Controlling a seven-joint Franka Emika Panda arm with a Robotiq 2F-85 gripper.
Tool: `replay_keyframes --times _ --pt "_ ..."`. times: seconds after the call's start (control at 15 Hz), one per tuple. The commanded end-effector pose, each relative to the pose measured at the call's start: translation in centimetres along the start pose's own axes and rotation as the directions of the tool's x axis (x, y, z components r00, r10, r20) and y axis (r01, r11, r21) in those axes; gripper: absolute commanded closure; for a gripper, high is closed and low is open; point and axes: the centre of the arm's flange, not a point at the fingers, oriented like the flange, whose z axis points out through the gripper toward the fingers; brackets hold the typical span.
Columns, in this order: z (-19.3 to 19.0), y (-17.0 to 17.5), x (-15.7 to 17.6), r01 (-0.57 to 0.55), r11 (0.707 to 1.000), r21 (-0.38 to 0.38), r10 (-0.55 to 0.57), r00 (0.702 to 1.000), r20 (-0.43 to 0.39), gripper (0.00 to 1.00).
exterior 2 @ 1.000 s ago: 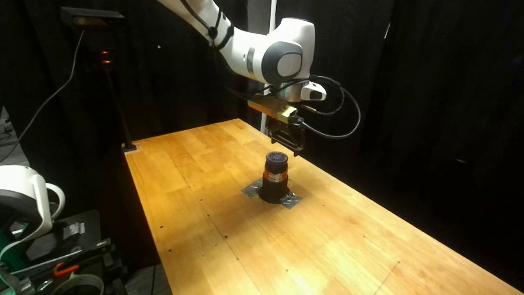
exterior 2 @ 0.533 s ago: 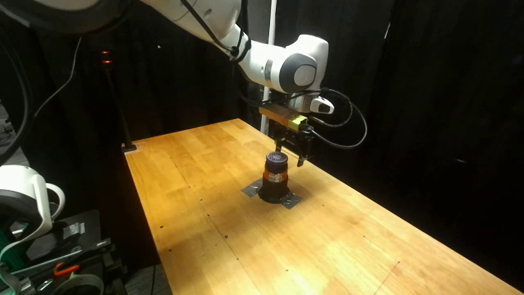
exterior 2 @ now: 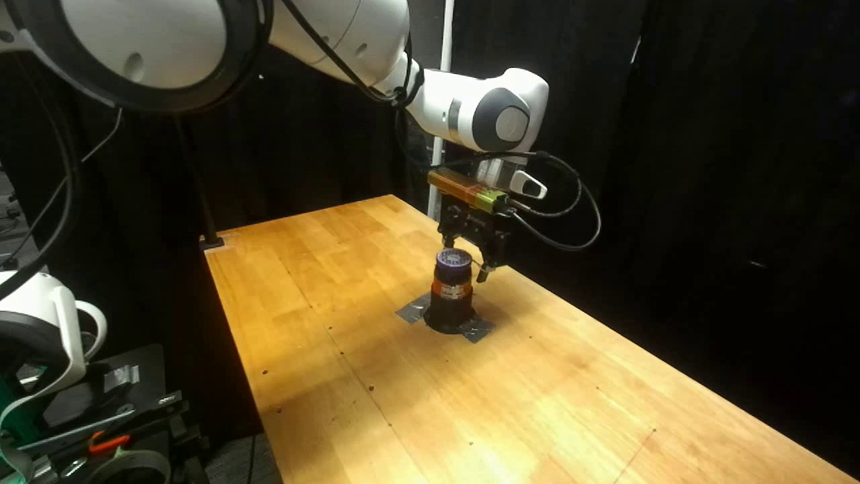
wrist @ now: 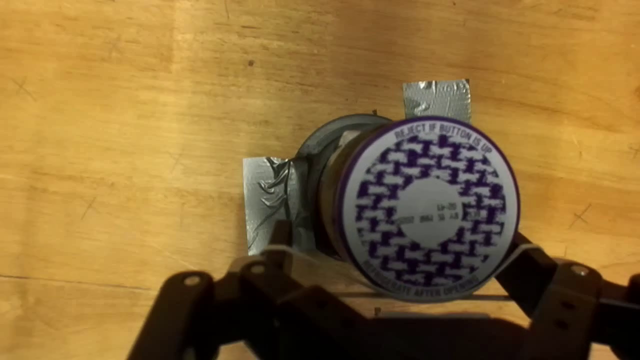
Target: Put the rubber band on the jar.
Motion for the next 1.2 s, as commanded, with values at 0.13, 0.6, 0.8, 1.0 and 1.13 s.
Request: replay_keyframes --times 0.13,0.6,0.8,1.0,1.13 --pt "-0.4 -1.5 -0.6 0.05 0.999 -0.013 -0.049 0.997 0.06 0.0" --pt "0.6 -3.0 -5.0 0.059 0.997 -0.049 -0.055 0.995 0.086 0.0" --pt "1.3 -3.8 -7.9 0.057 0.997 -0.06 -0.051 0.994 0.101 0.0" --pt "2.2 -4.7 -10.5 0.047 0.996 -0.079 -0.042 0.997 0.071 0.0" --pt "2.9 -5.5 -11.9 0.032 0.994 -0.108 -0.031 1.0 0.003 0.0"
